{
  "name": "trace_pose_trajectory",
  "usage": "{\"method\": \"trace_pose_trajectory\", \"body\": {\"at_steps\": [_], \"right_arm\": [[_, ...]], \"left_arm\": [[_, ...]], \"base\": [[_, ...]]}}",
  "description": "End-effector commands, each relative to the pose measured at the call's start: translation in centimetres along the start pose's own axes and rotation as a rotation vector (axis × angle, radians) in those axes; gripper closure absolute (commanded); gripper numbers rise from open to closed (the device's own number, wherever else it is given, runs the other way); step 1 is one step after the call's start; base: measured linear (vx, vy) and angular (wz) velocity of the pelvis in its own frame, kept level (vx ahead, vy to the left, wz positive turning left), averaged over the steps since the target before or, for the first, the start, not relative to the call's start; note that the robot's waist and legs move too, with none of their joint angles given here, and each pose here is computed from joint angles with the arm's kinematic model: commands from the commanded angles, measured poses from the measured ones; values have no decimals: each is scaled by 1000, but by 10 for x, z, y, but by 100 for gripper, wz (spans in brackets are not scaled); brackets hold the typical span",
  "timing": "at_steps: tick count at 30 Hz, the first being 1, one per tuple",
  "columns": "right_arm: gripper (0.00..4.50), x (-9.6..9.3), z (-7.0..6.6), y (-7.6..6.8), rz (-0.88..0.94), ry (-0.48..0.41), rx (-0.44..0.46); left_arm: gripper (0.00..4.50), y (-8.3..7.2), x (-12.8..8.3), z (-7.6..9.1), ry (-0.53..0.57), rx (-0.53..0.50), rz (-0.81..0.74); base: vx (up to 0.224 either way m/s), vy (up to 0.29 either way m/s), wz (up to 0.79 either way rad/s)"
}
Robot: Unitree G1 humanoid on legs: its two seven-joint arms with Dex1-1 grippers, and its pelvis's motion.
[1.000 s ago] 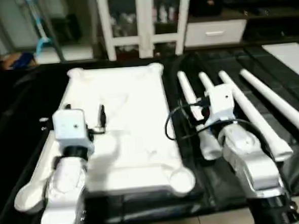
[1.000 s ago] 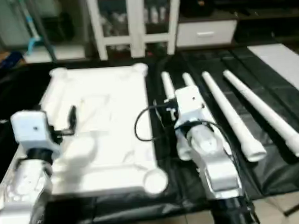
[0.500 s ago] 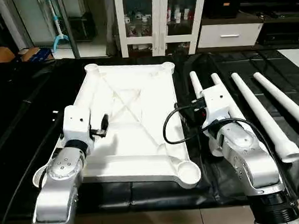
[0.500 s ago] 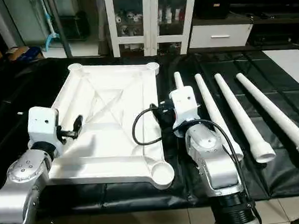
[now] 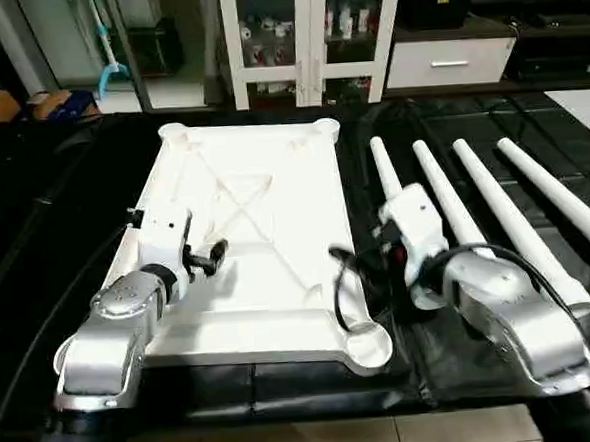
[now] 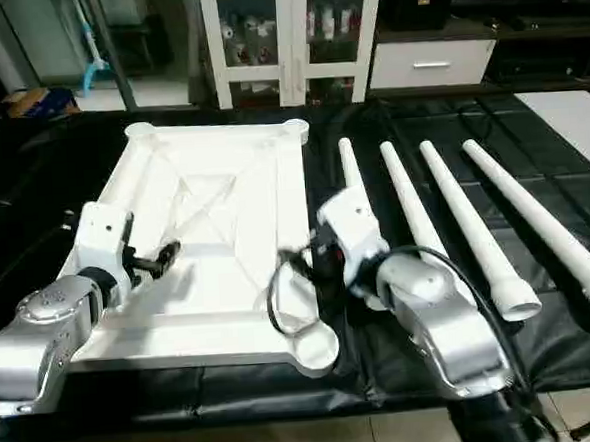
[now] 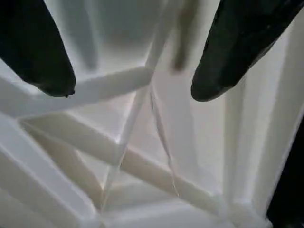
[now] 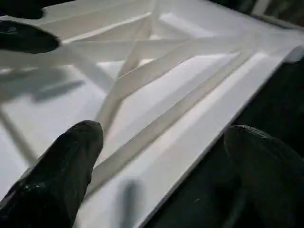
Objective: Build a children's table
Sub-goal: Move to table
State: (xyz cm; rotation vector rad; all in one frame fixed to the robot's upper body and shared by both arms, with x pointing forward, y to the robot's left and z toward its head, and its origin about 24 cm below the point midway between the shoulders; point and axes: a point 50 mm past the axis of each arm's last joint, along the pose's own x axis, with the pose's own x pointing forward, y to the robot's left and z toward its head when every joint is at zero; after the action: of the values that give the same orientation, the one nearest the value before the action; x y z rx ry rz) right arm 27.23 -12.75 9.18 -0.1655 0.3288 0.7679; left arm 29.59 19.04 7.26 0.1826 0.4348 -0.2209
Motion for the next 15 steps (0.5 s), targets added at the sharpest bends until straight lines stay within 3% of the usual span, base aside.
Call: {"method": "trace_pose_trajectory", "body": {"at_steps": [1, 6, 10, 14, 15], "right_arm": [[0, -9, 10, 11, 137, -23, 1], [0, -16, 15, 20, 236, -15, -42], [0, -16, 16, 22, 244, -15, -50], [0, -16, 17, 24, 258, -13, -54], [0, -16, 18, 24, 262, -8, -56]], "left_arm": [[54, 6, 3, -1, 49, 24, 0], [95, 11, 11, -9, 111, 50, 1], [140, 13, 15, -10, 117, 66, 3], [153, 11, 21, -8, 123, 89, -51], [176, 10, 23, -6, 125, 106, -75]], "base": [[0, 0, 0], [0, 0, 0], [0, 0, 0], [0, 0, 0], [0, 0, 0]]}}
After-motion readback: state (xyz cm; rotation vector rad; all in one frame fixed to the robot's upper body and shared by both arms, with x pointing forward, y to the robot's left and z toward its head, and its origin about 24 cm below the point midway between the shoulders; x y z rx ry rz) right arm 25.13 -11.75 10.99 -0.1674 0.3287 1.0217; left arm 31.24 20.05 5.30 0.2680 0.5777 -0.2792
